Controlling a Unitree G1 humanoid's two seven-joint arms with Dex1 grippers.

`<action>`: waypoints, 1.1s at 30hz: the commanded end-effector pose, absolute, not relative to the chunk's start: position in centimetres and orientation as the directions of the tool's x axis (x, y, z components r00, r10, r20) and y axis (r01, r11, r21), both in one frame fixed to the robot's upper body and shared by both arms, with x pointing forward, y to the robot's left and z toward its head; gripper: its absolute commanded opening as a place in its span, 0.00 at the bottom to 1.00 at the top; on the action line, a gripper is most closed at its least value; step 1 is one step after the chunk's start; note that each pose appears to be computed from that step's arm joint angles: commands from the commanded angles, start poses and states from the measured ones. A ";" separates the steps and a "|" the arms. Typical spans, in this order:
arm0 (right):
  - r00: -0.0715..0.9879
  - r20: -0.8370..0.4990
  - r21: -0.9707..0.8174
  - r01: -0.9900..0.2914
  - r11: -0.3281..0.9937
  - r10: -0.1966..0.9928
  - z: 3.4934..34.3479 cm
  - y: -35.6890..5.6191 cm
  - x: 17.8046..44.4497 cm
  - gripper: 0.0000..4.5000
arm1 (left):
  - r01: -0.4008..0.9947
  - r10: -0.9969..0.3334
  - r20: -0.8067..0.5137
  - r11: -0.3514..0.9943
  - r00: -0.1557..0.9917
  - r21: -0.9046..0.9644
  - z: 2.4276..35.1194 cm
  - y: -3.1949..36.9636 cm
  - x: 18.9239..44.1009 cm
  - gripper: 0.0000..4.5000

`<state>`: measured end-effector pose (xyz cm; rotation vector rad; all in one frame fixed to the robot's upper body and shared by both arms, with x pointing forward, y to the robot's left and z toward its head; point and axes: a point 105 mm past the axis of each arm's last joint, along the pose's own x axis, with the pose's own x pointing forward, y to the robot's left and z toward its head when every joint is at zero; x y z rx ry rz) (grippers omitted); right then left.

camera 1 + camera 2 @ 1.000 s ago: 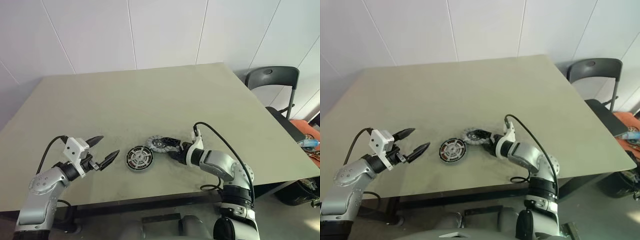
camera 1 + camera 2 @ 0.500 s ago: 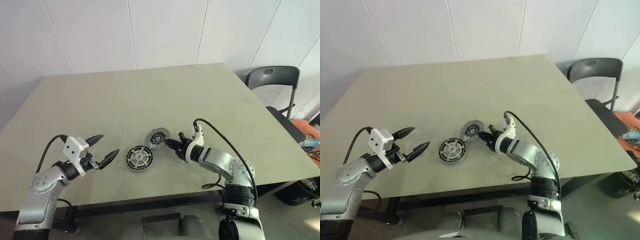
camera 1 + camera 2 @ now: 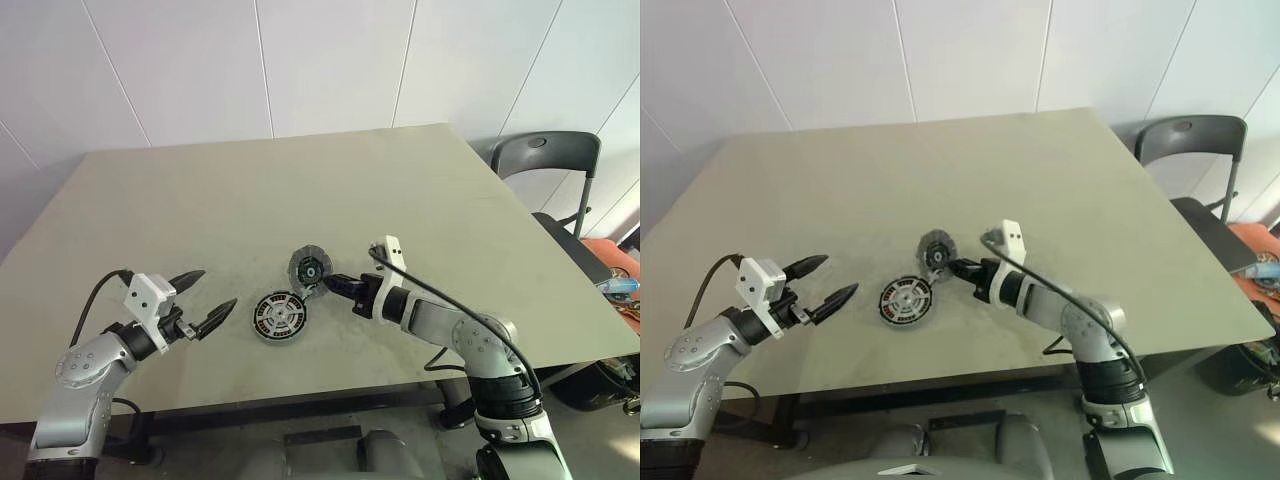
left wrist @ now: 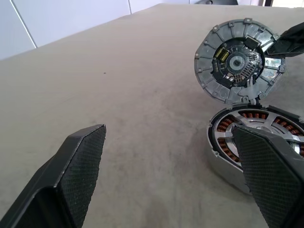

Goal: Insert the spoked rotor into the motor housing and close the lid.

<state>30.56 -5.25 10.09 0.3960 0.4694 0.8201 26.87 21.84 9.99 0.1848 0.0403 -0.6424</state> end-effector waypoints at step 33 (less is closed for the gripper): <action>0.351 -0.089 -0.223 -0.919 0.325 0.932 14.9 -2.9 29.4 0.01 | 0.573 -0.575 -0.061 0.791 0.816 0.213 11.8 22.4 27.6 1.00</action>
